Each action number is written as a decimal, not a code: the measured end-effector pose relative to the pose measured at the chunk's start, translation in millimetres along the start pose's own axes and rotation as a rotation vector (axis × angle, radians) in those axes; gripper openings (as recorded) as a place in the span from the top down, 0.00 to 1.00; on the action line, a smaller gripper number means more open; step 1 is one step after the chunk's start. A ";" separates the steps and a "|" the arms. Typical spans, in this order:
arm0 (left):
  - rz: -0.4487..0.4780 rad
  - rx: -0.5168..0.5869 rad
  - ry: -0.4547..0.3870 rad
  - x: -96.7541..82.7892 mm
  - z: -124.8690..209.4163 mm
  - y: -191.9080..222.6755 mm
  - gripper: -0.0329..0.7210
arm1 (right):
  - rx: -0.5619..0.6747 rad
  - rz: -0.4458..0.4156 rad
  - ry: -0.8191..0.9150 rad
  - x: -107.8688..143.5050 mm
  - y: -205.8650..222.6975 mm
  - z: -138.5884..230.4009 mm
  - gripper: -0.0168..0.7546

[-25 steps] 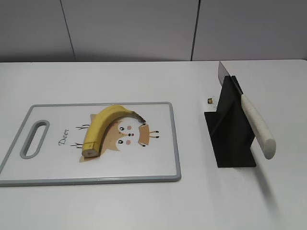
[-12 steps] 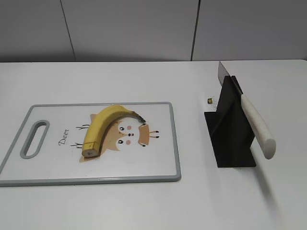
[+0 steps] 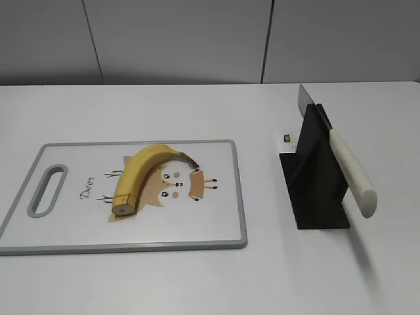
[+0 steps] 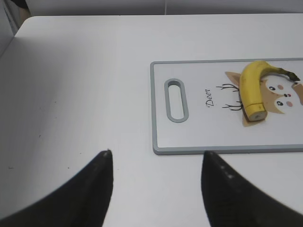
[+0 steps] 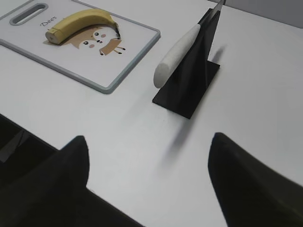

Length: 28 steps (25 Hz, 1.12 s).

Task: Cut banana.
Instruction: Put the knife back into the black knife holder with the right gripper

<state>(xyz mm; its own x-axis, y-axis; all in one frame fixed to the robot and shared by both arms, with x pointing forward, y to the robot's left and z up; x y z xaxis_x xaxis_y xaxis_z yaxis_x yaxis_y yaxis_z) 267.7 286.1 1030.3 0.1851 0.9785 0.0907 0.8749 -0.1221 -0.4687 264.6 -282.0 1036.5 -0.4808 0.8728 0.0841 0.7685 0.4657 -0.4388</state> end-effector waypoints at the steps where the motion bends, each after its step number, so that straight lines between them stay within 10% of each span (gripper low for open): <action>1: 0.000 0.000 0.000 0.0 0.0 0.0 0.19 | -0.002 0.001 0.000 -0.1 -0.4 0.2 0.21; 13: -0.001 0.000 0.001 0.1 0.0 0.0 0.19 | -0.007 0.038 0.012 -1.9 -0.5 0.1 0.21; 28: -0.001 0.000 0.001 0.1 0.0 0.0 0.19 | -0.042 0.441 0.210 -15.4 -3.2 0.3 0.21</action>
<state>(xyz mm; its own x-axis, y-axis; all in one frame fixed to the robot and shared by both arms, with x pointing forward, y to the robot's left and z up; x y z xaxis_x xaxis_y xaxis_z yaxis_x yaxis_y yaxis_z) 267.7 286.3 1030.2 0.1845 0.9786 0.0916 0.8750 -0.1211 -0.4688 269.3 -297.0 1036.4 -0.0133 0.9968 0.0784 0.8983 0.0463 -0.4369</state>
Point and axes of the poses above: a point on each arm's last joint axis where the gripper is mounted, y pointing out along that axis toward the gripper, x along the wrist's bending axis when the last joint is at zero, z = x × y, the point moved 4 cm from there along y, pointing out along that axis toward the gripper, and after that the axes turned 5 degrees about y, right-handed, at the moved point
